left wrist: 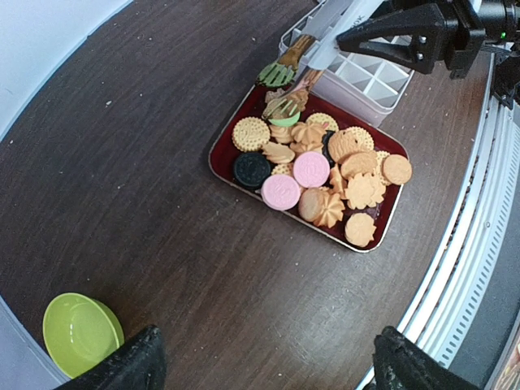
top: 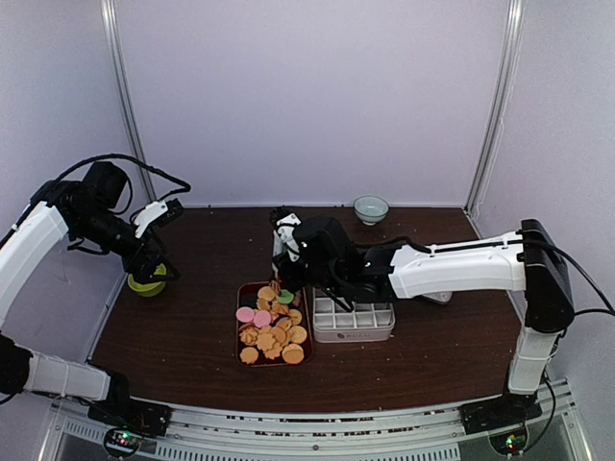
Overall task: Pack the cookies
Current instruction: Pick up the fake cookies from the empty pocket of the box.
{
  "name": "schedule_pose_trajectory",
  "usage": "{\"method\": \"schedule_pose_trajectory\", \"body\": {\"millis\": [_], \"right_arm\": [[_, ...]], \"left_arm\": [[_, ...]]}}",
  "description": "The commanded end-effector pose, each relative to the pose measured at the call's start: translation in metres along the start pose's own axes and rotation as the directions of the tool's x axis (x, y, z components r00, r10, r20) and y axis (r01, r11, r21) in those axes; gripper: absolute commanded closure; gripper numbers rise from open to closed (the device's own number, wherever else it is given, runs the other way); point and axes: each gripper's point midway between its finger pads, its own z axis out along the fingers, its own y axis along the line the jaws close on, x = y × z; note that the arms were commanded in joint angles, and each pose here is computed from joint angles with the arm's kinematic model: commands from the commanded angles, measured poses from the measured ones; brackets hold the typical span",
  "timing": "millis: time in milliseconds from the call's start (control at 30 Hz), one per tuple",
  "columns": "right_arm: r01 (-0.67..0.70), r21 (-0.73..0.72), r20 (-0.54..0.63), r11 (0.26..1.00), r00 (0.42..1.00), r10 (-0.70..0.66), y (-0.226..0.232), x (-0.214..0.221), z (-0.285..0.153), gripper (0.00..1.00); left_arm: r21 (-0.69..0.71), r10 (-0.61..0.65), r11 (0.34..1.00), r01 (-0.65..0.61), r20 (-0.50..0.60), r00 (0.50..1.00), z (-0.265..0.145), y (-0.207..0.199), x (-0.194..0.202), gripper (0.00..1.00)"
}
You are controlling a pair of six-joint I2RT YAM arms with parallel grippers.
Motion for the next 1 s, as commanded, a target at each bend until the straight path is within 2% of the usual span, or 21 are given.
{"method": "schedule_pose_trajectory", "body": {"millis": [0,167,433,533,800,967], "right_arm": [[-0.057,0.001,0.033,0.998,0.998,0.057,-0.001,-0.007,0.008,0.60],[-0.097,-0.016,0.015,0.995,0.995,0.097,-0.003,0.007,0.012,0.59],[-0.077,0.002,-0.033,0.997,0.996,0.077,-0.005,0.030,0.018,0.59],[-0.084,0.000,-0.038,0.997,0.996,0.083,-0.005,0.033,0.017,0.62],[-0.096,-0.002,0.005,0.995,0.995,0.096,-0.009,0.008,0.003,0.81],[-0.097,-0.004,0.082,0.995,0.992,0.097,-0.015,-0.033,-0.019,0.84]], "left_arm": [[-0.002,0.006,1.000,-0.006,0.011,1.000,-0.003,-0.001,0.000,0.09],[-0.008,0.011,1.000,-0.011,0.012,1.000,-0.004,-0.002,0.001,0.09],[-0.011,0.010,1.000,-0.010,0.011,1.000,-0.005,-0.001,0.000,0.09],[-0.006,0.012,1.000,-0.012,0.012,1.000,-0.005,-0.002,0.000,0.09],[-0.001,0.014,1.000,-0.014,0.013,1.000,-0.005,-0.003,-0.001,0.10],[-0.001,0.013,1.000,-0.013,0.013,1.000,-0.005,-0.002,-0.001,0.10]]}}
